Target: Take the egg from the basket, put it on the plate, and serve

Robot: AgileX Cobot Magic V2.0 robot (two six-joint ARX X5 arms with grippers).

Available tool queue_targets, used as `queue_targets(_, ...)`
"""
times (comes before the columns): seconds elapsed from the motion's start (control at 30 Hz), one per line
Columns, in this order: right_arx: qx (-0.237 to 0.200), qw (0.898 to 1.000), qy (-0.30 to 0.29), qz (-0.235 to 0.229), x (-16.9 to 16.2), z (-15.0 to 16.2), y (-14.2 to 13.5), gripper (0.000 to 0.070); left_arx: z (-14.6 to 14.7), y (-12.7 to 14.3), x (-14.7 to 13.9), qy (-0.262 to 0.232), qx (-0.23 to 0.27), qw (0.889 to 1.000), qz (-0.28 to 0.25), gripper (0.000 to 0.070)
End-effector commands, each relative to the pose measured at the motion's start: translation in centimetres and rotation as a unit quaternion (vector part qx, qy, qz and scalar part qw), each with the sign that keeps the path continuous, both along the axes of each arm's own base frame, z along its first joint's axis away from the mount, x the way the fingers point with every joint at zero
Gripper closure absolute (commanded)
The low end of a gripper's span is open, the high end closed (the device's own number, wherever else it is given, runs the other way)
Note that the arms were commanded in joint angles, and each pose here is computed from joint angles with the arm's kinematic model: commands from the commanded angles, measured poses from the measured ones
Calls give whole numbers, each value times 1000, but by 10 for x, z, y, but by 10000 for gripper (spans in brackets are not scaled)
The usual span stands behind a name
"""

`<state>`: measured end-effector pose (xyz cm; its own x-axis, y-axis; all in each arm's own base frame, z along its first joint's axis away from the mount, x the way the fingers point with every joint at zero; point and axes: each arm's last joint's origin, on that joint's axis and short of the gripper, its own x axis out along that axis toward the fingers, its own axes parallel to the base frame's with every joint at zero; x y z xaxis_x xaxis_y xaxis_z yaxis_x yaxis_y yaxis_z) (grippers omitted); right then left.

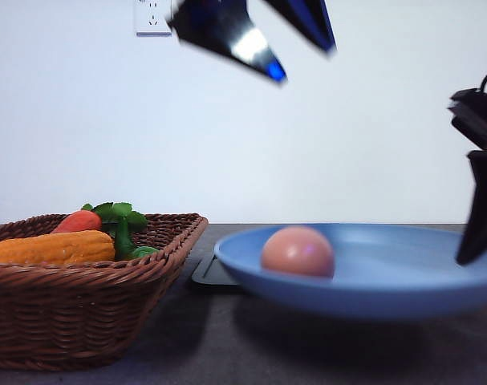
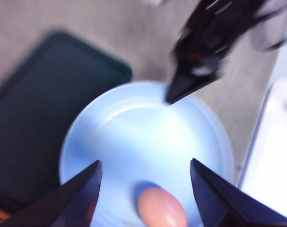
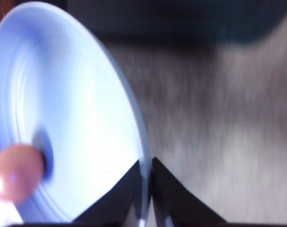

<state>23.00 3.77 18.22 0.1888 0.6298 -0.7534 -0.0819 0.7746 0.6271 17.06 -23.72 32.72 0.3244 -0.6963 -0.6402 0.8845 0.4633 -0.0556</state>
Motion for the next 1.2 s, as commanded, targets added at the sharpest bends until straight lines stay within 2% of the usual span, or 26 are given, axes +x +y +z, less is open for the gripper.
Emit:
queue_targets(0.0, 12, 1000, -17, 3, 16, 5, -1, 700, 15, 5, -5, -18, -16, 1000, -3, 324)
queue_targets(0.37, 12, 1000, -16, -10, 98, 1, -3, 700, 74, 81, -52, -111, -68, 989, 70, 324)
queue_targets(0.57, 11, 1000, -3, -13, 134, -15, -1, 700, 88, 113, -74, -141, -82, 981, 103, 324)
queue_targets(0.77, -4, 1000, -4, -19, 149, -27, -2, 700, 93, 130, -85, -158, -89, 975, 127, 324)
queue_targets(0.83, -17, 1000, -10, -23, 150, -27, -2, 677, 93, 132, -86, -161, -88, 974, 132, 324)
queue_targets(0.97, -17, 999, -14, -24, 150, -27, -2, 523, 93, 133, -86, -163, -81, 973, 139, 324)
queue_targets(1.17, -15, 999, -21, -25, 152, -24, -5, 505, 92, 132, -85, -162, -77, 974, 141, 324)
